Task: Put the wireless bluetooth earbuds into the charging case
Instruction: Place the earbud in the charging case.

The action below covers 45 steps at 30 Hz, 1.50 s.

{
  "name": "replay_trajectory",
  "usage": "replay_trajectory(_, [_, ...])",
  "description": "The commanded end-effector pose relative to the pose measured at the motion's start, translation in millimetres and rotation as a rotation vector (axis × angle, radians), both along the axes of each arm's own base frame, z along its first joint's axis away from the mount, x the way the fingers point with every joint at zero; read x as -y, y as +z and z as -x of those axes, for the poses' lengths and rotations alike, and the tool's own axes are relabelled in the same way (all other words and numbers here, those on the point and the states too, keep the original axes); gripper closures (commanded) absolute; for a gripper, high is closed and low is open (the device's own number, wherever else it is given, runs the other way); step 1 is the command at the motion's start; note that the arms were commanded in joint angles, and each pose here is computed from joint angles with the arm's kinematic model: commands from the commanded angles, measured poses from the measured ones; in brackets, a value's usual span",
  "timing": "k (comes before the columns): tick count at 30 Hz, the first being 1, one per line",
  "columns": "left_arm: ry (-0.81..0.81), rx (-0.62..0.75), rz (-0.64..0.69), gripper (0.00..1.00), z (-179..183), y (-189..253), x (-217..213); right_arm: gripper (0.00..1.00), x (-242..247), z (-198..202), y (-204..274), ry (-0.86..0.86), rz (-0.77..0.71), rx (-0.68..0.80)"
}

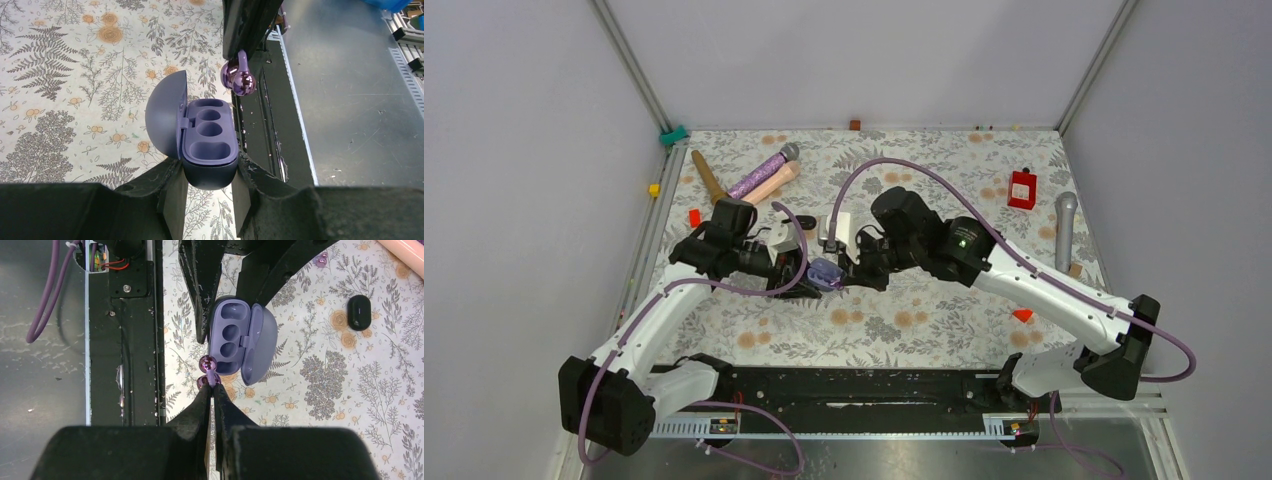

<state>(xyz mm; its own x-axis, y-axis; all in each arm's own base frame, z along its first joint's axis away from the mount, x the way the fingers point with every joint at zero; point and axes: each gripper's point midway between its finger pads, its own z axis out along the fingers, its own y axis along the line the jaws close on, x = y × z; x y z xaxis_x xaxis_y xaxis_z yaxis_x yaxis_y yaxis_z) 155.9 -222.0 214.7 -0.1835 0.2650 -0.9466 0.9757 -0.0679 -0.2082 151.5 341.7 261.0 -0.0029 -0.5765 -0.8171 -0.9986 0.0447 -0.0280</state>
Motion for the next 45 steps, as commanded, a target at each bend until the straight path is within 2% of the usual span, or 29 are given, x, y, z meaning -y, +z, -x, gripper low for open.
replay_trajectory(1, [-0.043,0.045,0.044,1.0,3.3,12.1,3.8,0.99,-5.2,-5.5,7.6,-0.011,-0.009,0.06])
replay_trajectory(10, [-0.054,0.03,0.049,1.0,5.1,12.1,5.3,1.0,-8.3,-16.5,4.4,-0.066,-0.002,0.086])
replay_trajectory(40, [-0.061,0.043,0.059,1.0,8.3,15.1,4.9,0.99,-20.6,-8.0,-20.8,-0.038,0.058,0.061])
replay_trajectory(43, [-0.06,0.045,0.059,1.0,7.9,15.0,4.8,0.97,-20.7,-7.1,-19.2,-0.034,0.054,0.061])
replay_trajectory(45, [-0.06,0.045,0.058,1.0,7.8,14.9,4.9,0.92,-20.3,-6.1,-17.3,-0.031,0.05,0.062])
